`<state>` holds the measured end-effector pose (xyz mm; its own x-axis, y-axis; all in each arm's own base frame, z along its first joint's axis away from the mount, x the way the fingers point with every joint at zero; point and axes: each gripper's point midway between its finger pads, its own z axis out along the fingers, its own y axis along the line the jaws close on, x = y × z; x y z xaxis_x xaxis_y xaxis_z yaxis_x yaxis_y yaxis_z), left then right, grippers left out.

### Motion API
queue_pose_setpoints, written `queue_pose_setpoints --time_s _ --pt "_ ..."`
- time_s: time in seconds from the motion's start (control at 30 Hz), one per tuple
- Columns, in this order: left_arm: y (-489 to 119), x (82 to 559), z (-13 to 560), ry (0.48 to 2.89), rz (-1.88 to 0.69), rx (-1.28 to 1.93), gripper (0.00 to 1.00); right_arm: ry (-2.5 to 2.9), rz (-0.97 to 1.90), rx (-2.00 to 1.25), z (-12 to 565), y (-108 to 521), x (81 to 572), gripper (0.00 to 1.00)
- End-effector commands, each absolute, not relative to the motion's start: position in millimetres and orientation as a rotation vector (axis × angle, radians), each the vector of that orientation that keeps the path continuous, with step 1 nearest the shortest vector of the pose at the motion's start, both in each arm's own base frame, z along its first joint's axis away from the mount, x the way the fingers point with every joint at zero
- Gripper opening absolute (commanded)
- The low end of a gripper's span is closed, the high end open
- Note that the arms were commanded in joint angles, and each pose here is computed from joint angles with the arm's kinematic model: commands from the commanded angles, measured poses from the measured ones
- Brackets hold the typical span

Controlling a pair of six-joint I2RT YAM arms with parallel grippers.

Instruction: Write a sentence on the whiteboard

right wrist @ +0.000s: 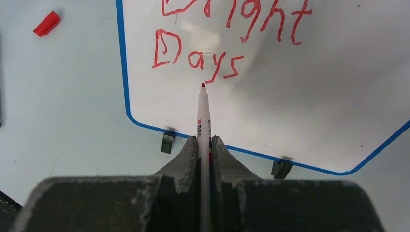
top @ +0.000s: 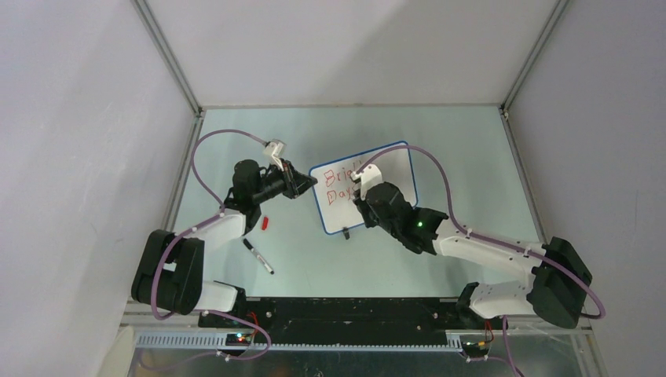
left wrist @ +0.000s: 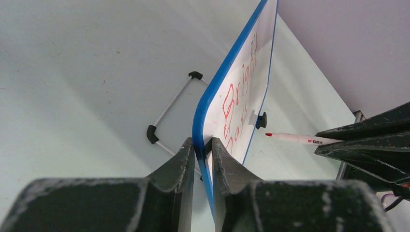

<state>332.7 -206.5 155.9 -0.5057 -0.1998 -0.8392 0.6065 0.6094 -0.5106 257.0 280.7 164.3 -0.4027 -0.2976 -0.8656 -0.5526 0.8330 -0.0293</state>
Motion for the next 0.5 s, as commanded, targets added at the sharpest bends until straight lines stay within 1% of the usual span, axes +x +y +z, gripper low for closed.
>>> queue_pose_setpoints --time_s 0.0,0.3,0.37,0.47 --pt "-206.3 336.0 165.6 1.818 -0.985 0.369 0.2 1.909 0.349 -0.567 189.3 283.3 262.5 0.0" --pt "-206.2 334.8 166.9 1.813 -0.985 0.37 0.2 1.884 0.333 -0.563 184.7 283.2 258.7 0.0" --pt "-205.6 333.6 168.9 1.804 -0.985 0.369 0.23 1.865 0.344 -0.556 189.1 286.4 259.2 0.0" --pt "-205.2 331.8 165.7 1.81 -0.984 0.365 0.31 1.854 0.35 -0.556 191.6 288.6 258.2 0.0"
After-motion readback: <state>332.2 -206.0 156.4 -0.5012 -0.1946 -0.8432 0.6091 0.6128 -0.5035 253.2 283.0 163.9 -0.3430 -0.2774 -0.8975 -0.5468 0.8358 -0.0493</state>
